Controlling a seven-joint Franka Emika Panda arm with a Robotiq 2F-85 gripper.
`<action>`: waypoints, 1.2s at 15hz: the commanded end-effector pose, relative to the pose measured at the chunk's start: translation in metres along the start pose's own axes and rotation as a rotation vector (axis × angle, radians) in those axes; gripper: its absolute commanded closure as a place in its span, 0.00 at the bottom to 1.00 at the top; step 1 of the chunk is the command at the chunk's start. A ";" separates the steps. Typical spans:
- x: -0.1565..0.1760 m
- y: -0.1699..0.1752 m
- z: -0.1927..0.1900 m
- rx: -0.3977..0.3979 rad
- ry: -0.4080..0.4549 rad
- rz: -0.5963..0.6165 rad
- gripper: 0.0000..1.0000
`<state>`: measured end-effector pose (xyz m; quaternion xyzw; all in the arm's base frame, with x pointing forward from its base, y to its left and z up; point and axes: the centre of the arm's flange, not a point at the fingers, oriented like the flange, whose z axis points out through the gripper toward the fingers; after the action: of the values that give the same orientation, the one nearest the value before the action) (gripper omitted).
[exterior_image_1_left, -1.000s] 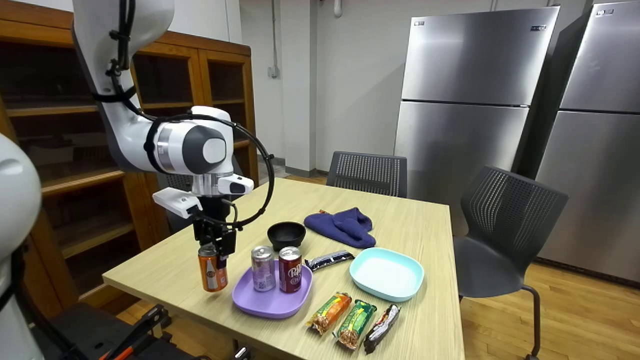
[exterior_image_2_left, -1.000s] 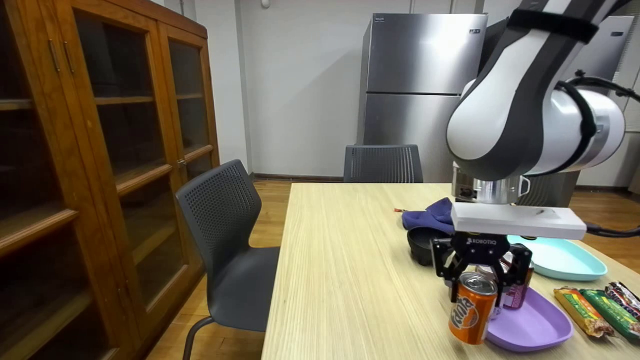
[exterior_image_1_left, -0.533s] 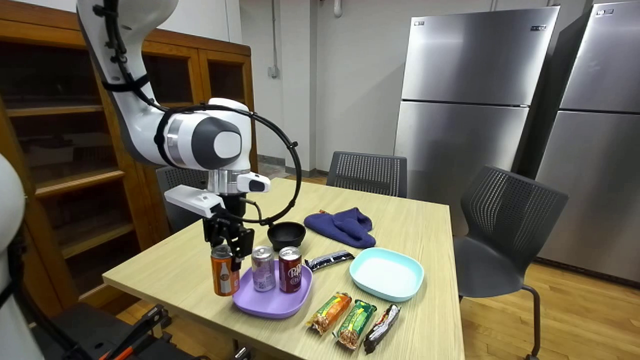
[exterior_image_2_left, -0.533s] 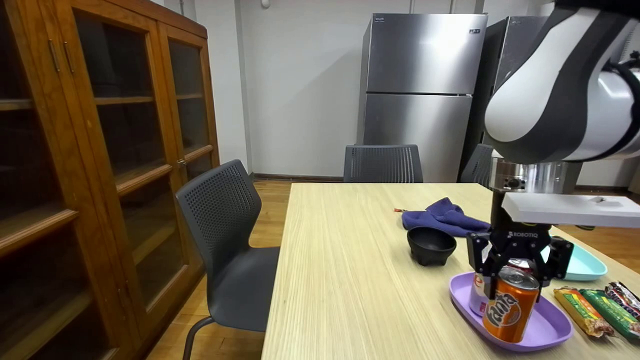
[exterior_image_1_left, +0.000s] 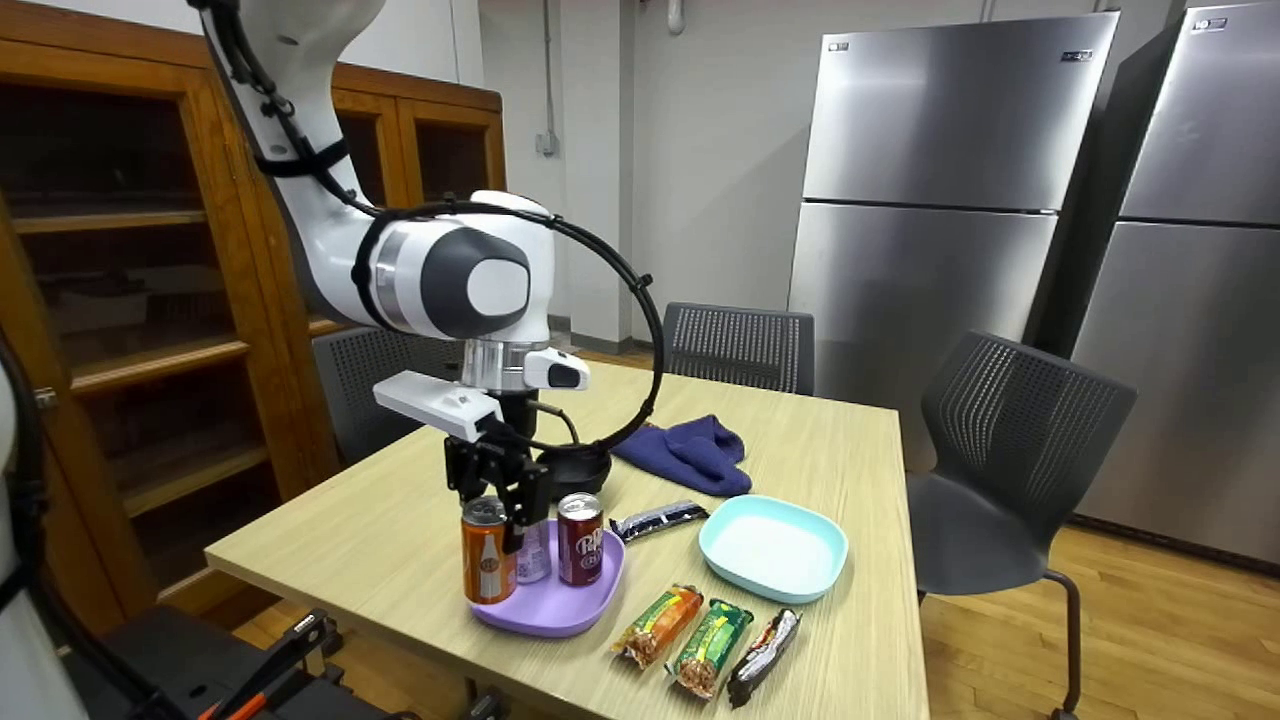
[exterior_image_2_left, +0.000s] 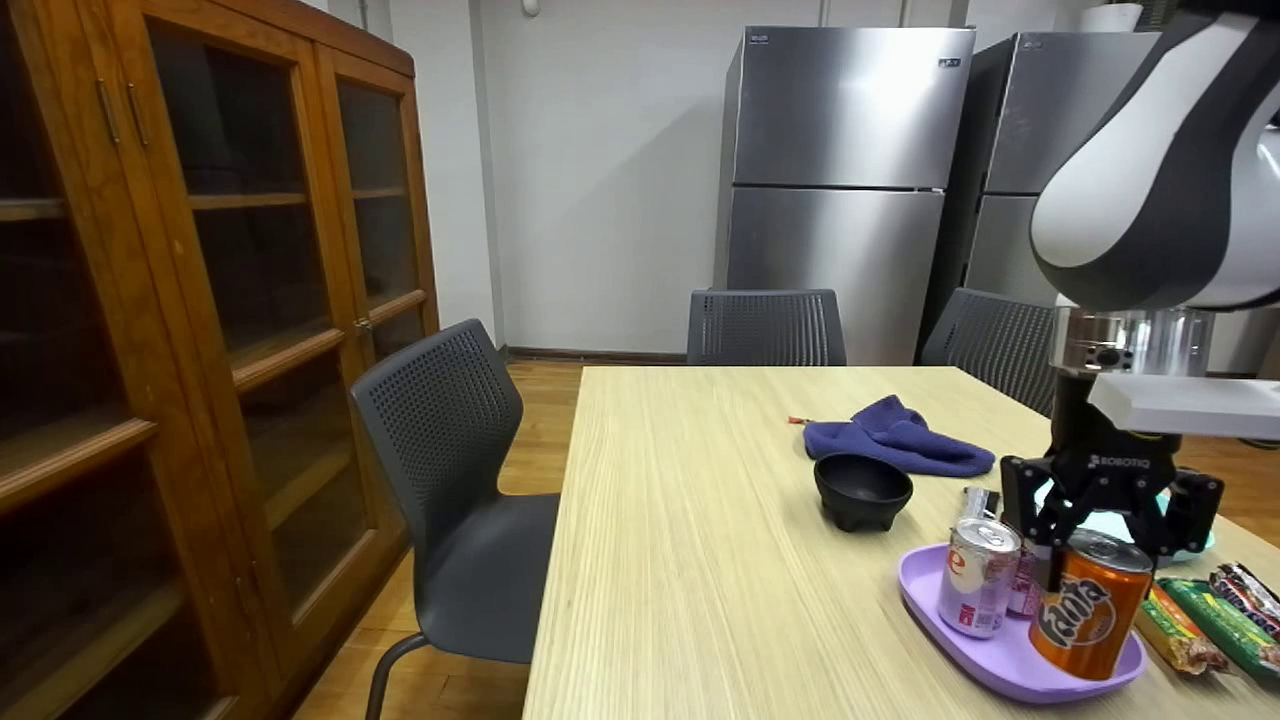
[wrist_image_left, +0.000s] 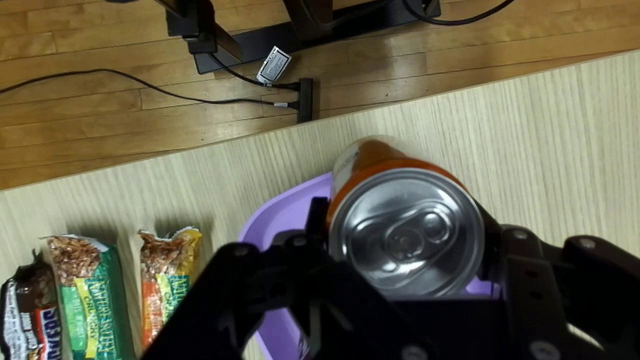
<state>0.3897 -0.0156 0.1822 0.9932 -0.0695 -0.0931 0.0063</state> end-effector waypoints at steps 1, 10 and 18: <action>0.011 0.018 -0.008 -0.010 -0.008 -0.009 0.61; 0.042 0.027 0.007 -0.064 -0.008 -0.038 0.61; 0.062 0.021 0.024 -0.067 -0.032 -0.035 0.61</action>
<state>0.4302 -0.0467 0.1498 0.9924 -0.0547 -0.1052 0.0336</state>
